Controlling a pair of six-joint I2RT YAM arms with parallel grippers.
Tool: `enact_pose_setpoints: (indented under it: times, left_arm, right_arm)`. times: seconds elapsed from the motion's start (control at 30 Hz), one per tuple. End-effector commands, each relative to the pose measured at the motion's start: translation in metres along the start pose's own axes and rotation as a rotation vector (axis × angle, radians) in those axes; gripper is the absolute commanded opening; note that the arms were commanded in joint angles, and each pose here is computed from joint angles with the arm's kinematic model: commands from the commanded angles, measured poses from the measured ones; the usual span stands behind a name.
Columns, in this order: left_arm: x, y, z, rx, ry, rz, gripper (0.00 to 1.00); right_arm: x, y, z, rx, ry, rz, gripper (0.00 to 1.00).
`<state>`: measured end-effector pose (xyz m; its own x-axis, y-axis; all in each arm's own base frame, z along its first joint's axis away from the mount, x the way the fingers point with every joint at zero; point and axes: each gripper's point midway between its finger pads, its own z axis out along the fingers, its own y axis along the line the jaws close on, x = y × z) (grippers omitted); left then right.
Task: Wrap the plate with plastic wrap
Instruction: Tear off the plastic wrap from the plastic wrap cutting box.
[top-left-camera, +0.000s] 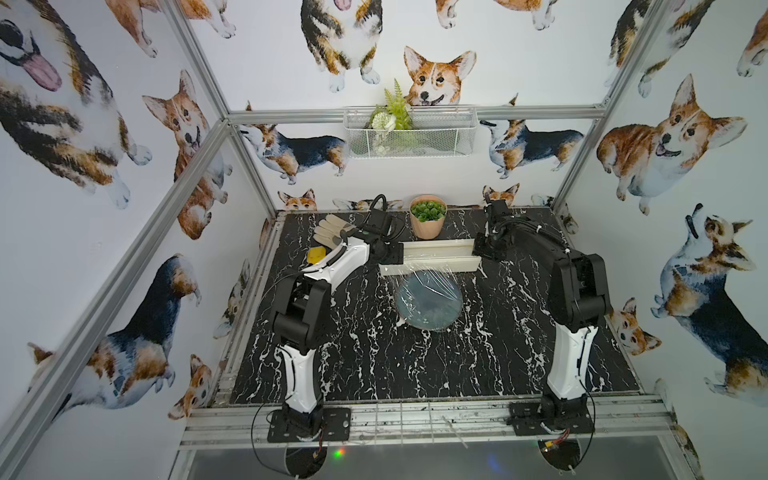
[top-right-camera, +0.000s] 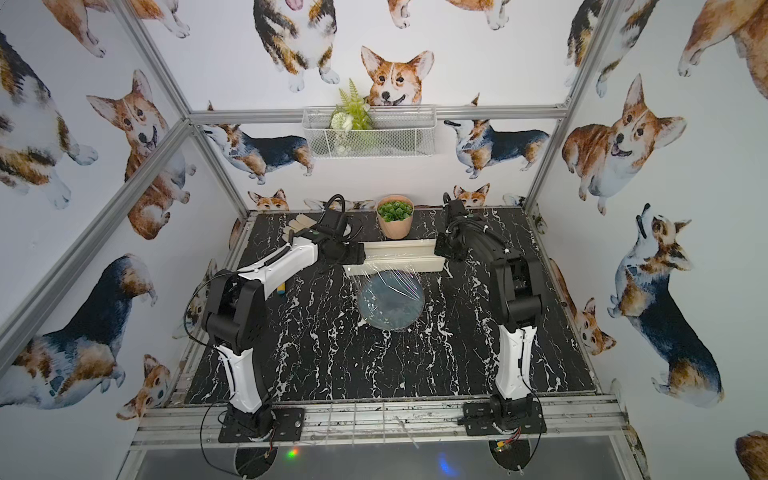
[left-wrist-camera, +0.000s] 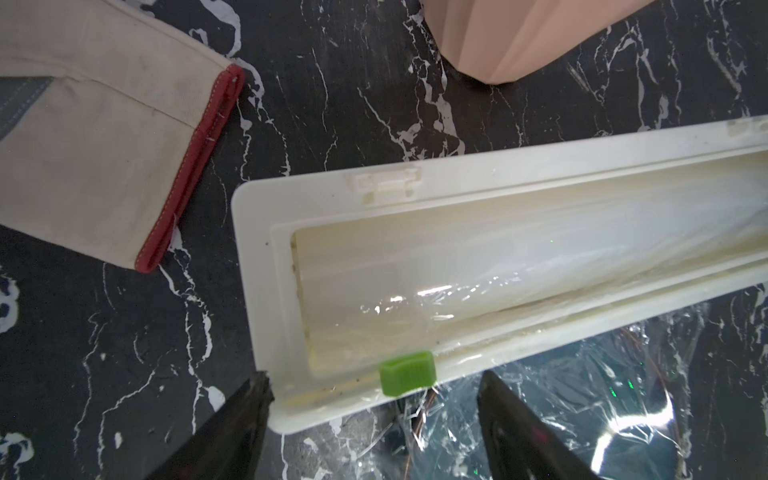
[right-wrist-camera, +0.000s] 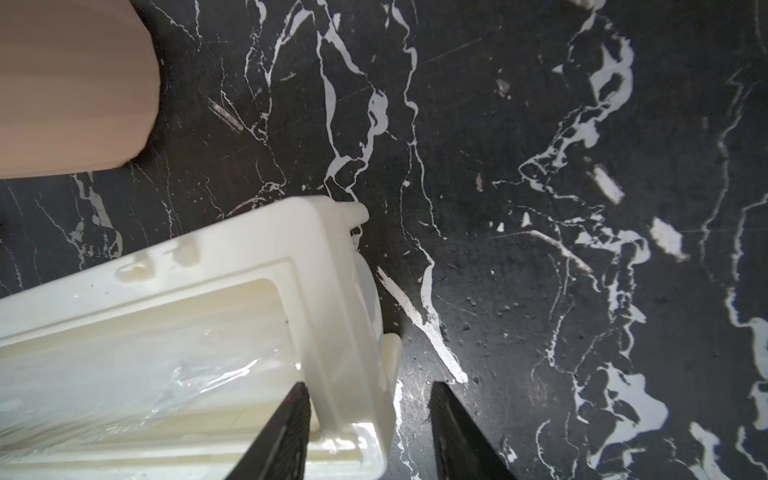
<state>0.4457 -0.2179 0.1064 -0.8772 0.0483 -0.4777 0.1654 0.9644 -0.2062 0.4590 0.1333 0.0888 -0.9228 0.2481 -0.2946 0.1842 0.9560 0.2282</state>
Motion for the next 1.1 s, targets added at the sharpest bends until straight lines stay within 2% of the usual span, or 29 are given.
enact_pose_setpoints:
  times: [0.0, 0.17, 0.43, 0.7, 1.07]
  left_arm:
    - [0.008, 0.013, 0.006, -0.084, 0.027, 0.020, 0.78]
    - [0.019, 0.025, 0.013, -0.168, 0.066, 0.056, 0.74]
    - [0.018, 0.040, 0.008, -0.262, 0.078, 0.097, 0.68]
    - [0.015, 0.056, -0.002, -0.305, 0.072, 0.103, 0.53]
    - [0.011, 0.079, -0.016, -0.337, 0.060, 0.093, 0.53]
  right_arm:
    - [0.012, -0.007, 0.004, 0.026, 0.045, -0.010, 0.50]
    - [0.013, -0.009, 0.006, 0.036, 0.051, -0.013, 0.49]
    - [0.015, -0.016, 0.008, 0.072, 0.058, -0.025, 0.48]
    - [0.018, -0.023, 0.011, 0.104, 0.077, -0.029, 0.47]
    - [0.024, -0.031, 0.016, 0.142, 0.107, -0.041, 0.47]
